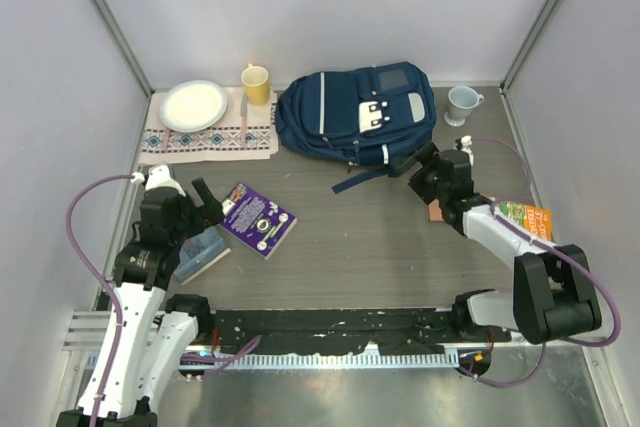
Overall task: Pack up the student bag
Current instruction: Adjust the student bag at the center of the board.
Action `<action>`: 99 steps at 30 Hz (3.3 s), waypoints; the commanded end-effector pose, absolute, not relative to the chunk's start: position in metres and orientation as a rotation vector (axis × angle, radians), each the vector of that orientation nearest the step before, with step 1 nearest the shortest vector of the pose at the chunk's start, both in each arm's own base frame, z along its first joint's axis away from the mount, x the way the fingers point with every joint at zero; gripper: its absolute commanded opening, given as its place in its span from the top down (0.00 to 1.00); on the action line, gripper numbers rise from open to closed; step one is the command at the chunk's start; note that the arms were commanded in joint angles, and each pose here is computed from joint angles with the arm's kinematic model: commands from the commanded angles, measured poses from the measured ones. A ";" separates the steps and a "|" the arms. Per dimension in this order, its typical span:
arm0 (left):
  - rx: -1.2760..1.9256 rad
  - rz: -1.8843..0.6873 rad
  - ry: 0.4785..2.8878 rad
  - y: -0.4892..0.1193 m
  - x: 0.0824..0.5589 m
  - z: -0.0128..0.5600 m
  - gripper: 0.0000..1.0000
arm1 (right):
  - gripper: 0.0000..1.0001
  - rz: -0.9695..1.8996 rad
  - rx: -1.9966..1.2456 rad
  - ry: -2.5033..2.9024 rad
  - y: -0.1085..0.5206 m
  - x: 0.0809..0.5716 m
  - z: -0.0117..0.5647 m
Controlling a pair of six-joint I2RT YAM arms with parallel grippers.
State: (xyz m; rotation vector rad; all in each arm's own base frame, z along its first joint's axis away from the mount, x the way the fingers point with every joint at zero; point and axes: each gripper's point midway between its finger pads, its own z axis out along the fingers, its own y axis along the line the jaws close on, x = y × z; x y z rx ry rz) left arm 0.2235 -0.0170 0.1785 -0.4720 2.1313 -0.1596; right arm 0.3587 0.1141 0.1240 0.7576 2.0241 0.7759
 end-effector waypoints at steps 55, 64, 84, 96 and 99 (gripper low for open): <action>-0.399 -0.270 2.157 -0.036 0.230 0.177 0.00 | 0.07 0.789 0.882 1.659 0.127 0.458 0.111; -0.400 -0.272 2.157 -0.037 0.231 0.177 0.00 | 0.07 0.655 0.914 1.726 0.109 0.450 0.109; -0.370 -0.301 2.164 -0.042 0.231 0.179 0.00 | 0.71 0.758 0.952 1.832 0.126 0.467 0.054; -0.280 -0.636 2.036 -0.088 0.232 0.209 0.00 | 0.99 0.984 0.776 1.780 0.155 0.448 0.157; -0.306 -0.717 1.978 -0.099 0.237 0.205 0.00 | 0.99 0.969 0.790 1.758 0.150 0.438 0.188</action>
